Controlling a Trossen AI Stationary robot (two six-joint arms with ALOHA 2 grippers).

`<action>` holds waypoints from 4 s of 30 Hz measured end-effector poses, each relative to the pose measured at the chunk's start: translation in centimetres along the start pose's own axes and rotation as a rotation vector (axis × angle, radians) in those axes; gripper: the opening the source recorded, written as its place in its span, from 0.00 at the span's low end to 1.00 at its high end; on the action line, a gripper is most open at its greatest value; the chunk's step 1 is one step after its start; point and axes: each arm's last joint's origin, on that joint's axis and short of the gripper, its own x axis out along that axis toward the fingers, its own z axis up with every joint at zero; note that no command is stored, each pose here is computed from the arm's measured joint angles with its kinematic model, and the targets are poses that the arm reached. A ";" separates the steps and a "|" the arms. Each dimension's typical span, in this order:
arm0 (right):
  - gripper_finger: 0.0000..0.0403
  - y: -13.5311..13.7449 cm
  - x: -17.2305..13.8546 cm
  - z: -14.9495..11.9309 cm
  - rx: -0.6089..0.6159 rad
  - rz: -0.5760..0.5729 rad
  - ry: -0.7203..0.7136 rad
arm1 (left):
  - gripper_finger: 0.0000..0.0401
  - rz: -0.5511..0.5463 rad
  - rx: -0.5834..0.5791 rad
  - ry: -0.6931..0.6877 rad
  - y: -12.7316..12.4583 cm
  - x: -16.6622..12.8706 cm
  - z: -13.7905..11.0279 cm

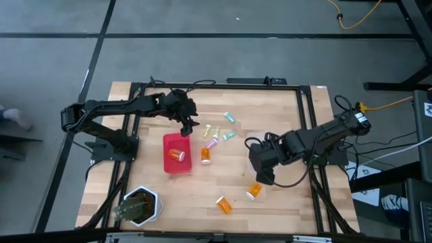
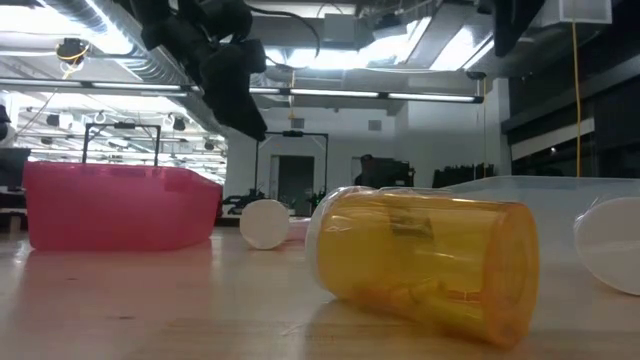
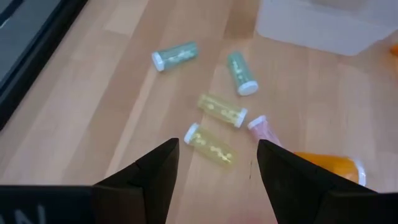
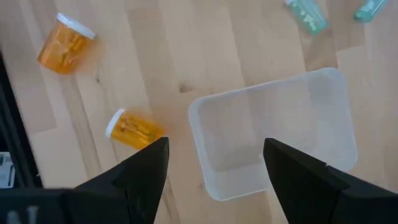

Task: Pick and place medicine bottles into bin by pill shape (circle, oval)
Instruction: Put the big orange pill bottle into the red bin

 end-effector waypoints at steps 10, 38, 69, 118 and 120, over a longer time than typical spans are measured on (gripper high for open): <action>0.66 0.9 -0.2 -0.5 0.074 0.021 -0.015 | 0.53 -0.040 -0.060 0.003 -1.5 0.2 0.0; 0.66 1.0 -0.2 0.1 0.085 -0.047 -0.133 | 0.53 -0.174 0.160 -0.052 -7.3 0.4 0.1; 0.66 4.5 -1.1 -2.6 0.062 0.027 -0.160 | 0.53 -0.199 0.105 -0.057 -8.1 0.3 0.1; 0.66 3.5 5.2 -4.0 -0.191 -0.072 -0.100 | 0.53 -0.192 0.111 -0.105 -8.1 0.2 0.6; 0.66 3.2 5.0 -3.6 -0.214 -0.091 -0.119 | 0.53 -0.192 0.111 -0.101 -8.1 0.2 0.6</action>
